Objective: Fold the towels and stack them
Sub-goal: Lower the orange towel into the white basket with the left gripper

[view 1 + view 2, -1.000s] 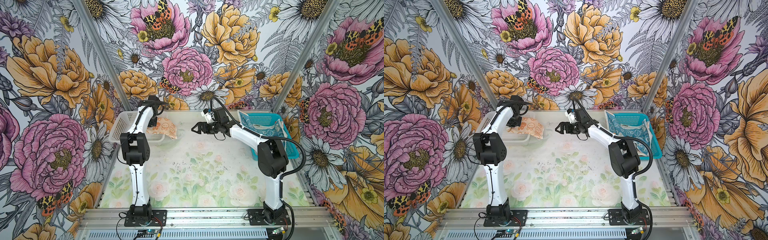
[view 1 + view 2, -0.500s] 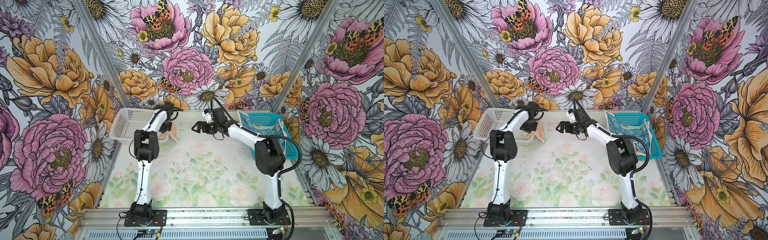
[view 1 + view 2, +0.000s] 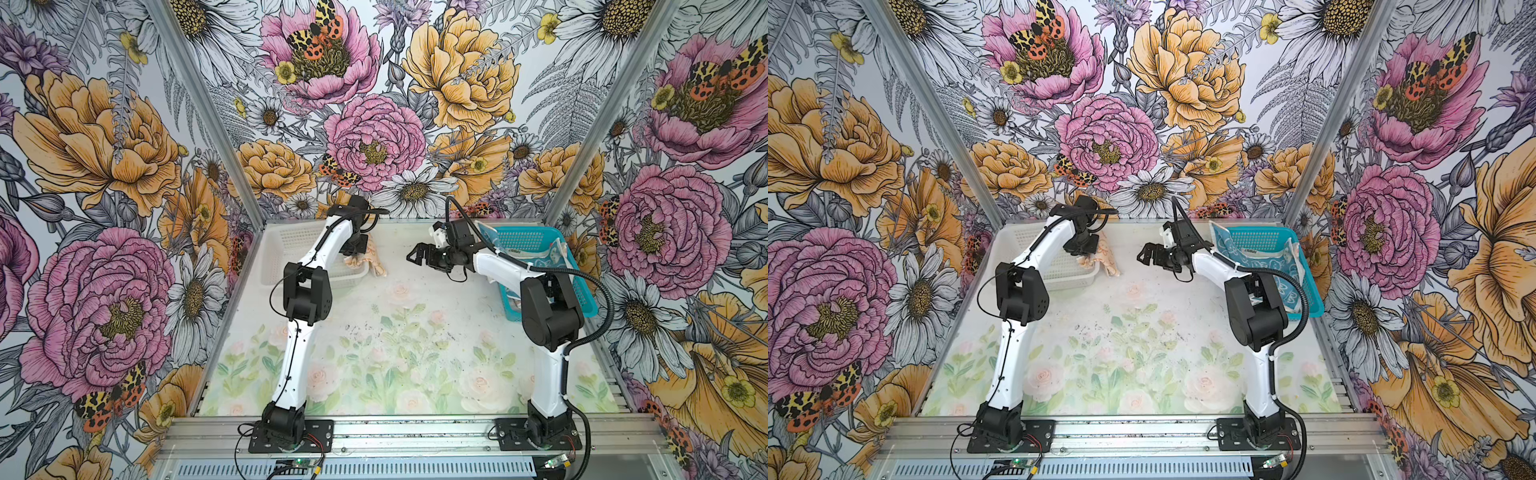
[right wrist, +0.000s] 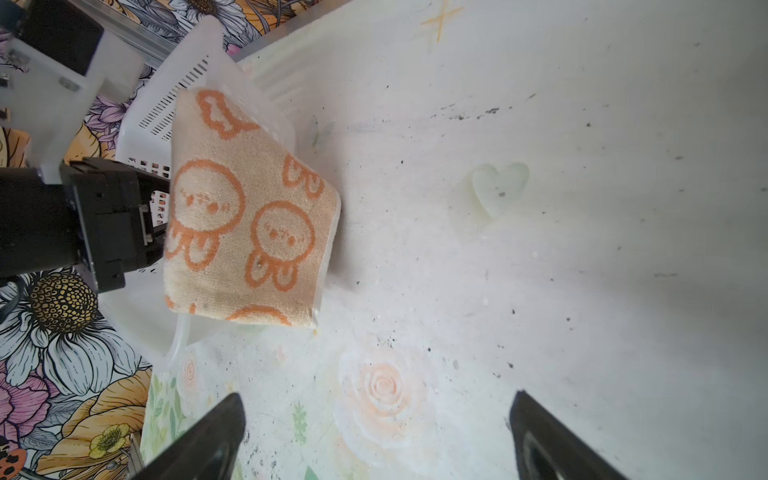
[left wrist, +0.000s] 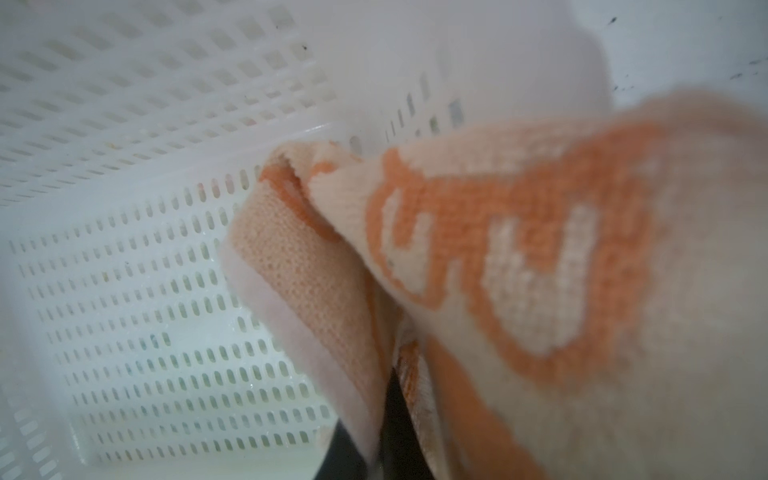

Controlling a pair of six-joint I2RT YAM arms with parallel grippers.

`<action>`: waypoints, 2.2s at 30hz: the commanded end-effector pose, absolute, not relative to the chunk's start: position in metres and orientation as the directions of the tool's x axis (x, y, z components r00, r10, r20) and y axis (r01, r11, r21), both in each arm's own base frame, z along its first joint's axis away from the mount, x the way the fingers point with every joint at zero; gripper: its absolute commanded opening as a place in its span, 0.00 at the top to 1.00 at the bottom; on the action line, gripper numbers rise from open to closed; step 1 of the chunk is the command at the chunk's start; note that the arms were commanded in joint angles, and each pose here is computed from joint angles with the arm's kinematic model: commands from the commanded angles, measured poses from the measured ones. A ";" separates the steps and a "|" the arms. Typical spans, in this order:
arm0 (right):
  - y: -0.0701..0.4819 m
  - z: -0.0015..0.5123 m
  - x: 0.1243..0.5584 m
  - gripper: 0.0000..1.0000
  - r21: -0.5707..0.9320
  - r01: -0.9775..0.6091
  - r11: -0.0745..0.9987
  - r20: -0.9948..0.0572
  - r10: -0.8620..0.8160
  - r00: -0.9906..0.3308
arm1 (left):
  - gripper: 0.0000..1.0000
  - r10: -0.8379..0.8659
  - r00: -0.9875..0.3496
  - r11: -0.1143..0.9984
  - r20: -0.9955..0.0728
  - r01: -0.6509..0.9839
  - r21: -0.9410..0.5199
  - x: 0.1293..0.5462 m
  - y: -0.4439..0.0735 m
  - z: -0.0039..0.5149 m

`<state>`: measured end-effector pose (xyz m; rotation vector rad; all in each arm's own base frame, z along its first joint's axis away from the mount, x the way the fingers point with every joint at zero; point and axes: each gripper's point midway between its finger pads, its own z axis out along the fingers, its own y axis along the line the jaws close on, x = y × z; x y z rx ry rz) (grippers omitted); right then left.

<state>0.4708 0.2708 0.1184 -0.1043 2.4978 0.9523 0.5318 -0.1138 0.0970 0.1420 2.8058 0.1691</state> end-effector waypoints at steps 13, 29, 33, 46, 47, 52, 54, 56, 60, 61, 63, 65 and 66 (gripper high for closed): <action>0.386 0.149 0.464 0.01 0.508 -0.375 0.775 -0.595 0.001 -0.804 | 1.00 -0.031 -0.896 0.999 -0.442 -0.017 -0.036 0.535 -0.083 0.174; 0.406 0.112 0.481 0.08 0.461 -0.288 0.840 -0.591 0.049 -0.805 | 1.00 -0.067 -0.920 0.998 -0.386 -0.058 -0.034 0.515 -0.046 0.166; 0.405 0.109 0.483 0.08 0.459 -0.272 0.846 -0.587 0.059 -0.807 | 1.00 -0.063 -0.931 0.998 -0.359 -0.064 -0.011 0.509 -0.034 0.156; 0.398 0.100 0.482 0.08 0.446 -0.241 0.862 -0.570 0.066 -0.819 | 1.00 -0.050 -0.964 0.983 -0.262 -0.094 0.160 0.499 0.015 0.113; 0.399 0.099 0.482 0.08 0.446 -0.242 0.862 -0.570 0.065 -0.819 | 1.00 -0.047 -0.965 0.981 -0.258 -0.093 0.172 0.499 0.017 0.112; 0.396 0.096 0.482 0.08 0.442 -0.234 0.866 -0.566 0.067 -0.821 | 1.00 -0.043 -0.971 0.971 -0.236 -0.096 0.218 0.498 0.029 0.103; 0.395 0.095 0.481 0.08 0.439 -0.231 0.868 -0.566 0.067 -0.822 | 1.00 -0.039 -0.973 0.966 -0.228 -0.095 0.240 0.497 0.034 0.100; 0.395 0.094 0.481 0.08 0.437 -0.230 0.869 -0.565 0.066 -0.823 | 1.00 -0.035 -0.975 0.961 -0.217 -0.092 0.259 0.497 0.038 0.097; 0.394 0.093 0.480 0.08 0.437 -0.228 0.870 -0.563 0.067 -0.824 | 1.00 -0.041 -0.979 0.953 -0.200 -0.098 0.287 0.496 0.049 0.089; 0.394 0.093 0.480 0.08 0.437 -0.227 0.870 -0.561 0.067 -0.825 | 1.00 -0.042 -0.980 0.949 -0.193 -0.100 0.300 0.495 0.052 0.087; 0.394 0.094 0.480 0.08 0.440 -0.228 0.868 -0.560 0.067 -0.826 | 1.00 -0.036 -0.985 0.941 -0.169 -0.090 0.327 0.494 0.058 0.078; 0.393 0.093 0.479 0.08 0.439 -0.226 0.870 -0.559 0.067 -0.827 | 1.00 -0.034 -0.988 0.930 -0.149 -0.086 0.359 0.492 0.064 0.071; 0.394 0.092 0.478 0.08 0.438 -0.227 0.870 -0.559 0.065 -0.827 | 1.00 -0.034 -0.990 0.925 -0.139 -0.084 0.370 0.491 0.067 0.067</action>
